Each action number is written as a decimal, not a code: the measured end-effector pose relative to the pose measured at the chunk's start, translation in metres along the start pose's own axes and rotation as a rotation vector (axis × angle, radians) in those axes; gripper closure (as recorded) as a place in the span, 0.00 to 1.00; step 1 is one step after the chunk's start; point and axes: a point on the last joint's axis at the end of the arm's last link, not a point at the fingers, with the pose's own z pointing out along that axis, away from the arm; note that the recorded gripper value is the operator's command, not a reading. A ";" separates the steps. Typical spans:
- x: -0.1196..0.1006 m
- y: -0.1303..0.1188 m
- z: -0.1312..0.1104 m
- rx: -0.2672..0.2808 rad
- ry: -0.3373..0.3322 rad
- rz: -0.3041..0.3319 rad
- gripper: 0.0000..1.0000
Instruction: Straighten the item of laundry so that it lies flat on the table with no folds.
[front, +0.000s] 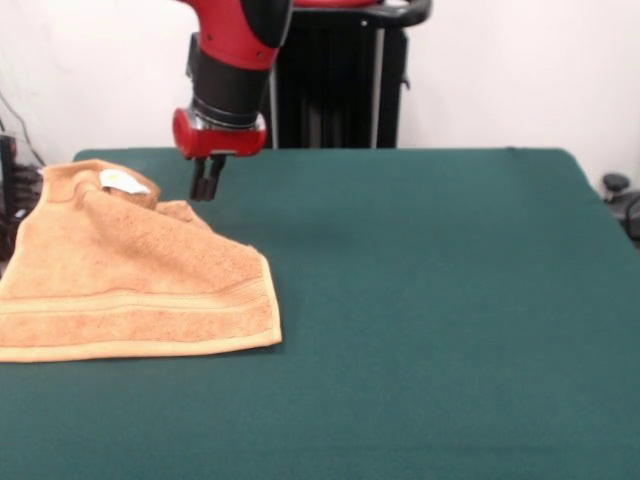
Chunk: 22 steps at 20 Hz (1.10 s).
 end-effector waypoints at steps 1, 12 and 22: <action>-0.002 0.002 -0.001 0.001 -0.001 -0.006 1.00; -0.004 0.008 -0.007 0.020 0.008 -0.039 1.00; 0.016 -0.005 -0.010 0.051 0.046 -0.033 1.00</action>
